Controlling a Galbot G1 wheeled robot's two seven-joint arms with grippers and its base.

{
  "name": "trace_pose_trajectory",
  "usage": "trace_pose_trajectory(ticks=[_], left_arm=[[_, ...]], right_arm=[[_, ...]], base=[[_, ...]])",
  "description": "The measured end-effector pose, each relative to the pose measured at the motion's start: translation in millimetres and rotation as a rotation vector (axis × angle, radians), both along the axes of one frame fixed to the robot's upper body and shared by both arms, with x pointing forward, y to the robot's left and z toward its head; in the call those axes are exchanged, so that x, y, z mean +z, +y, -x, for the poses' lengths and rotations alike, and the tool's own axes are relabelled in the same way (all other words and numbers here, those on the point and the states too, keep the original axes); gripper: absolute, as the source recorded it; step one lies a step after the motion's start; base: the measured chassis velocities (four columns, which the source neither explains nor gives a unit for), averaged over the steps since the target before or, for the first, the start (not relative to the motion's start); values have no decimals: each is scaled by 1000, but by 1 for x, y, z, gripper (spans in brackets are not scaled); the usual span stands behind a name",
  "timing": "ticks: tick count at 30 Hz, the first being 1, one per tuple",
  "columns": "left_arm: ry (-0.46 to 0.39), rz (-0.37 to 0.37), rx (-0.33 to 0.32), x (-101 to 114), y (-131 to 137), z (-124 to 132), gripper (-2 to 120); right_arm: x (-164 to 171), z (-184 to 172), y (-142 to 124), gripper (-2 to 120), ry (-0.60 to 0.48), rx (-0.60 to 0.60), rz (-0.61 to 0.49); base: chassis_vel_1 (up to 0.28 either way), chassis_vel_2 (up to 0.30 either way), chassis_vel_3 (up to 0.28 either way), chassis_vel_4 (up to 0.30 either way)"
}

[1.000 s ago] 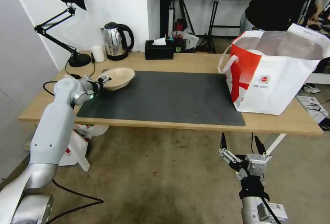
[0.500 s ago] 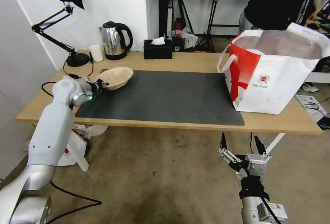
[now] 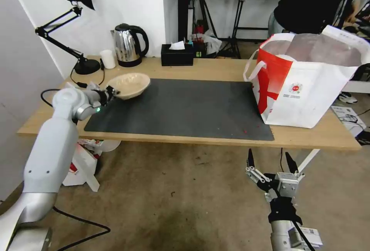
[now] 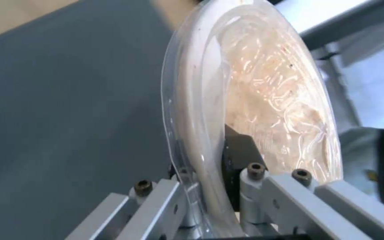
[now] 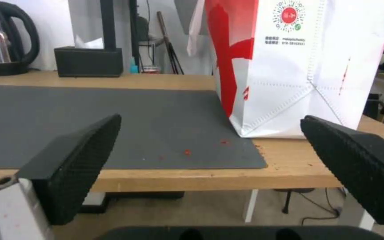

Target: Pick up the trash from the table and place it into the takeout bag.

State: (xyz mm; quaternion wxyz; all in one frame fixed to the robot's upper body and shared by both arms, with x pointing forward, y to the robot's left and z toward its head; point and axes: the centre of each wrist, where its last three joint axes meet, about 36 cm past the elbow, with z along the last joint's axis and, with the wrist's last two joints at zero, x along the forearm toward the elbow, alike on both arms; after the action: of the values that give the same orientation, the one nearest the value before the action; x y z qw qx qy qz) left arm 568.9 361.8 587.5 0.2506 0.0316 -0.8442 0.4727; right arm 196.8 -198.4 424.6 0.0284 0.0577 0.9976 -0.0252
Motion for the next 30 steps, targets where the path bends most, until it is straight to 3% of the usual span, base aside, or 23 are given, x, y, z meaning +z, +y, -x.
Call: trace_pose_trajectory(ticks=[2,3,7,8,12,17,22,28,29,30], left_arm=[[-59,12,-27,26,-5,5,4],[-59,12,-27,26,-5,5,4],[-184,11,-104,84,-25,-2,4],[-184,11,-104,84,-25,-2,4],[-284,-31,-167,123,-46,-23,4],[-386,-26,-253,149,-73,-46,3],[-430,-33,-291,158,-90,-59,3],[-551,-83,-400,176,-142,-101,3],[-618,-126,-447,175,-162,-116,3],[-618,-126,-447,175,-162,-116,3]], right_arm=[[0,0,0,100,0,0,0],[0,0,0,100,0,0,0],[0,0,0,100,0,0,0],[0,0,0,100,0,0,0],[0,0,0,100,0,0,0],[0,0,0,100,0,0,0],[0,0,0,100,0,0,0],[0,0,0,100,0,0,0],[0,0,0,100,0,0,0],[0,0,0,100,0,0,0]], base=[[0,0,0,0],[0,0,0,0],[0,0,0,0],[0,0,0,0],[0,0,0,0],[0,0,0,0],[0,0,0,0],[0,0,0,0],[0,0,0,0],[0,0,0,0]])
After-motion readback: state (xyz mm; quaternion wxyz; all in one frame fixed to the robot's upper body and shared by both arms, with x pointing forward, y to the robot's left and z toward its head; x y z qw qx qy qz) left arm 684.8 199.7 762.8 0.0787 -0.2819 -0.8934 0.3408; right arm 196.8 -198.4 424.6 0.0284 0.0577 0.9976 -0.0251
